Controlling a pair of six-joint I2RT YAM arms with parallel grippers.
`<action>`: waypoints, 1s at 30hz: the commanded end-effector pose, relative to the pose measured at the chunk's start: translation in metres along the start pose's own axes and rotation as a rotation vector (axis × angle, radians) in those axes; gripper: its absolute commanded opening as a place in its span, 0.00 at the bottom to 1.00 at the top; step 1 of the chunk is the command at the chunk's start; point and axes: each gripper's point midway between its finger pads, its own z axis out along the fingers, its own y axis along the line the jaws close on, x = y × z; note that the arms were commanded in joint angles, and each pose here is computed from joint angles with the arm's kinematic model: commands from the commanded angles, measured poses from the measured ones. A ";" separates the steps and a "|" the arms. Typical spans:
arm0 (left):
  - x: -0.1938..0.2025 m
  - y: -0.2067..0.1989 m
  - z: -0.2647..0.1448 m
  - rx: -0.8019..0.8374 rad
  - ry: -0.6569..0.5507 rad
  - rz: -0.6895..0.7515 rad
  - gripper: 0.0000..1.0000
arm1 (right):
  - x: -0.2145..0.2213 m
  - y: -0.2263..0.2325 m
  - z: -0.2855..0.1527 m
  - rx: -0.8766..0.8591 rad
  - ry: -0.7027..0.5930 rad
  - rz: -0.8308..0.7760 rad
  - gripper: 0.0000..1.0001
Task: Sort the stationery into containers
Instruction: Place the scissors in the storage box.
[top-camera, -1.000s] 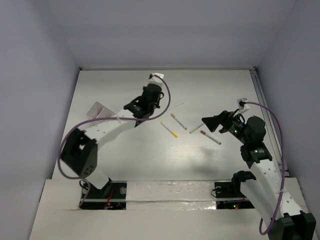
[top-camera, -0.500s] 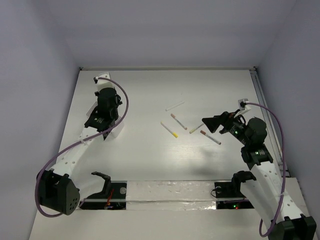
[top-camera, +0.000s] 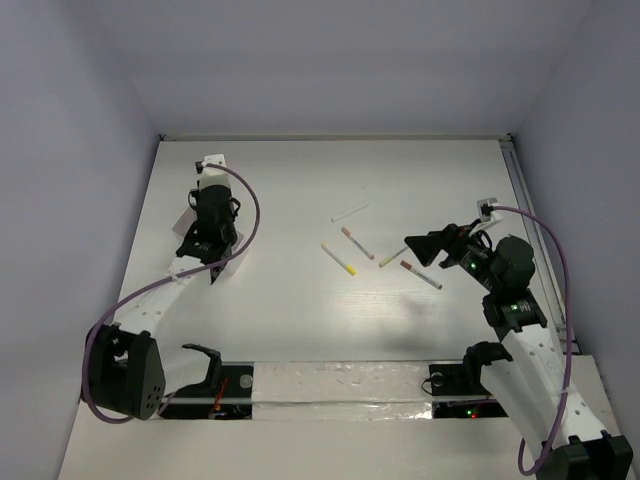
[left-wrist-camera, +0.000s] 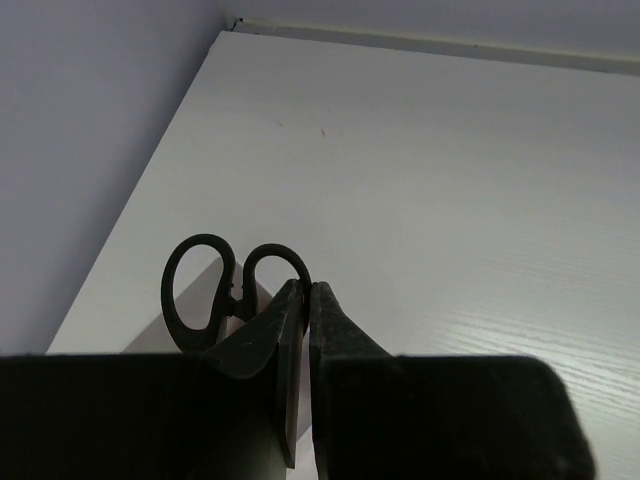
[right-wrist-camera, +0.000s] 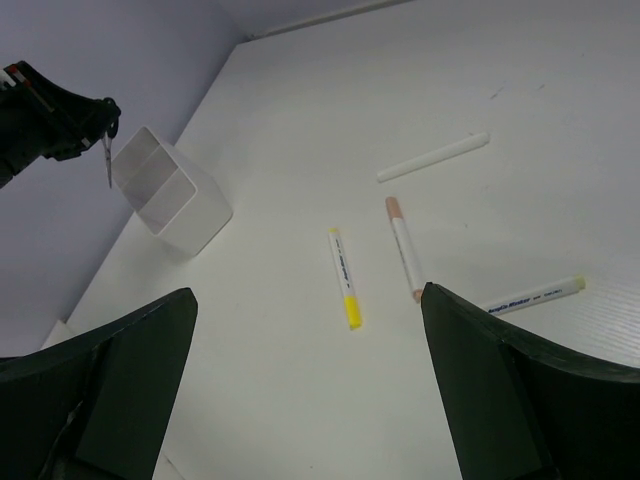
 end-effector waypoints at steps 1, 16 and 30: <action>-0.021 0.004 0.005 -0.031 -0.091 0.007 0.00 | -0.017 0.011 -0.001 -0.024 -0.047 -0.051 1.00; 0.008 0.002 0.018 -0.056 -0.078 0.016 0.00 | -0.019 0.011 -0.002 -0.018 -0.052 -0.057 1.00; 0.030 0.007 0.027 -0.098 -0.038 0.045 0.04 | -0.021 0.013 -0.005 -0.017 -0.061 -0.067 1.00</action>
